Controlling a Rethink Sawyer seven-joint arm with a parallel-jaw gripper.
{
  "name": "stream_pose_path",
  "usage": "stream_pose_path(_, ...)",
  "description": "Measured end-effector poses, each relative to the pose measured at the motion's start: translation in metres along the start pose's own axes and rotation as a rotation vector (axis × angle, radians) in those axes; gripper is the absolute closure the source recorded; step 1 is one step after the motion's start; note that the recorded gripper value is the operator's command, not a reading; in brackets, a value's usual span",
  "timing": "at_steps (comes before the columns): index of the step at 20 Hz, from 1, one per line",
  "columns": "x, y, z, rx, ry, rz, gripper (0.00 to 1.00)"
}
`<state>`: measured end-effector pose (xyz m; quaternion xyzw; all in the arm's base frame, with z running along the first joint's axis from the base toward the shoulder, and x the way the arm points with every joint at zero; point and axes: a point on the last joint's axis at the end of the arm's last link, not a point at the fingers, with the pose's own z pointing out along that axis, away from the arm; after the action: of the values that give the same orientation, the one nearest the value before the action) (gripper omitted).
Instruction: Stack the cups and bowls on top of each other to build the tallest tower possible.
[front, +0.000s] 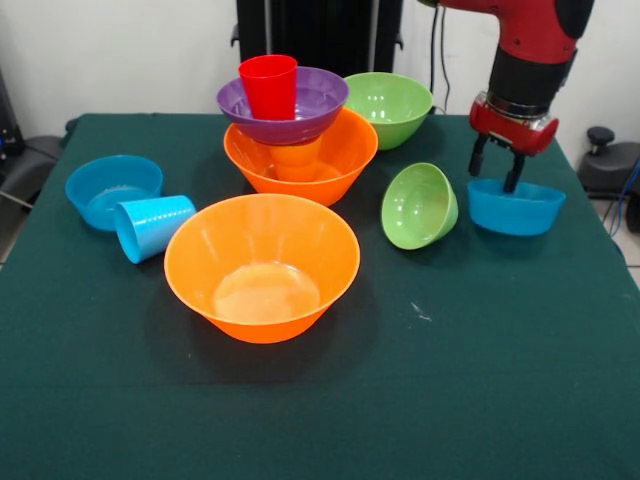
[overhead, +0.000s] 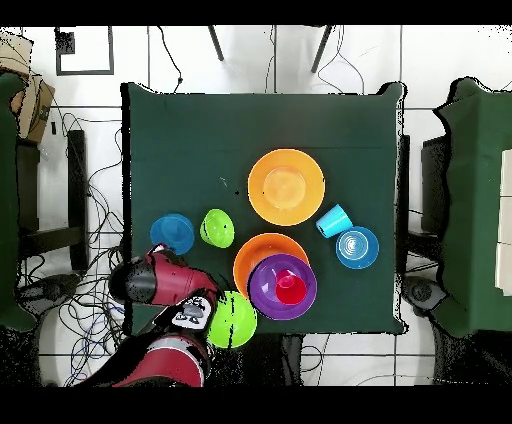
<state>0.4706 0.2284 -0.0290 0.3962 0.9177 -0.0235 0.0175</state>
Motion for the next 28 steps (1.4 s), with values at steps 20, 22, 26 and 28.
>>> stream_pose_path(20, -0.021, 0.019, -0.008, -0.038, -0.049, 0.009, 0.0)
stream_pose_path(22, -0.024, 0.02, -0.008, -0.04, -0.054, 0.011, 1.0)
stream_pose_path(26, -0.031, 0.023, -0.012, -0.047, -0.071, 0.013, 1.0)
stream_pose_path(28, -0.035, 0.025, -0.017, -0.052, -0.085, 0.012, 1.0)
